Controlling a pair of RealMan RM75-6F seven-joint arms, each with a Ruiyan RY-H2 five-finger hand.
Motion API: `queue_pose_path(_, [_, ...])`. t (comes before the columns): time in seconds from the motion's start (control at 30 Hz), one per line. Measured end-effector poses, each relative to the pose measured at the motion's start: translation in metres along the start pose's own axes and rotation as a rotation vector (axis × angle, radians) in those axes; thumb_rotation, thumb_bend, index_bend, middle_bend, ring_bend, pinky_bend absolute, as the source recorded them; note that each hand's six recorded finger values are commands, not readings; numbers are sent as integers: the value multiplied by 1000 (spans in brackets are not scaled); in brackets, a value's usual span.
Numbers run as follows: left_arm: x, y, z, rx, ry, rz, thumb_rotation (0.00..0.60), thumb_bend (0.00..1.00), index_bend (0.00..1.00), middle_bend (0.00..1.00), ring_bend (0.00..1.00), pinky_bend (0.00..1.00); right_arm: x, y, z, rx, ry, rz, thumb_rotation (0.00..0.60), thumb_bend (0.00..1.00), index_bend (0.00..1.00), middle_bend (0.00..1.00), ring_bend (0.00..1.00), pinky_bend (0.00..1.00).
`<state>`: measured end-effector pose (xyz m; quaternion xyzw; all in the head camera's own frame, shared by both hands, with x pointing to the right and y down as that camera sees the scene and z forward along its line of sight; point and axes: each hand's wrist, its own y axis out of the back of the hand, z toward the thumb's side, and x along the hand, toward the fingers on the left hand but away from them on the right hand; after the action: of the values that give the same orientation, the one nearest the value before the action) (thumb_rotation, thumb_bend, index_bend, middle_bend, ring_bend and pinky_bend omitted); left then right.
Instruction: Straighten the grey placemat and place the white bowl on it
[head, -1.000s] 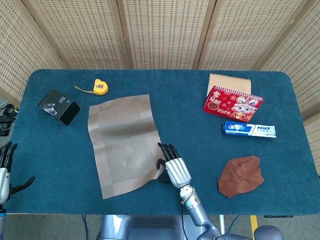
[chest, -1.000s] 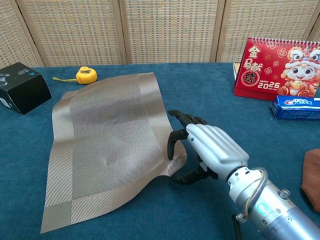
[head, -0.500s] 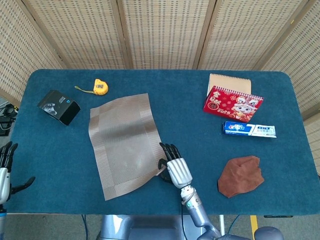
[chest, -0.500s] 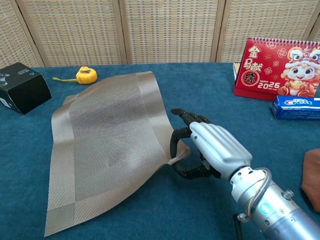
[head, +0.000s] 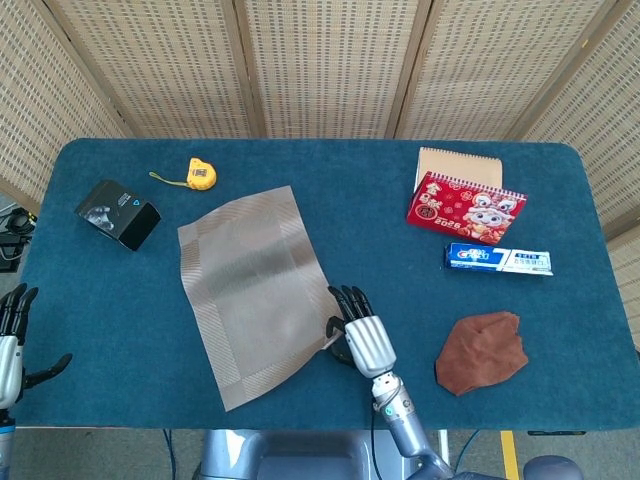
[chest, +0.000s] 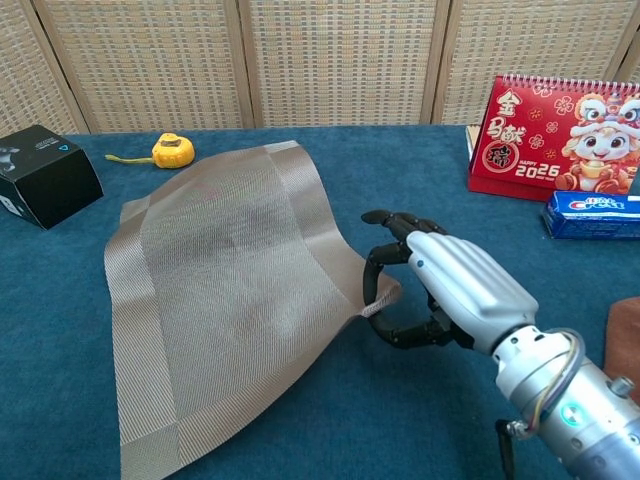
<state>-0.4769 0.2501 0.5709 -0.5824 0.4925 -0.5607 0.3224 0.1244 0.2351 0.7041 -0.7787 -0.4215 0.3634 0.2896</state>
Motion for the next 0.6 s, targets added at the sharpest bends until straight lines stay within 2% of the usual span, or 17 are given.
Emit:
queue_pose_path(0.33, [-1, -3, 3, 9, -9, -4, 600, 114, 37, 0, 0, 0, 6, 34, -25, 31, -37, -52, 600, 585, 737, 147, 0, 0])
queue_pose_path(0.6, [-1, -4, 5, 15, -12, -3, 600, 113, 37, 0, 0, 0, 7, 81, -59, 89, -93, -108, 600, 584, 738, 147, 0, 0])
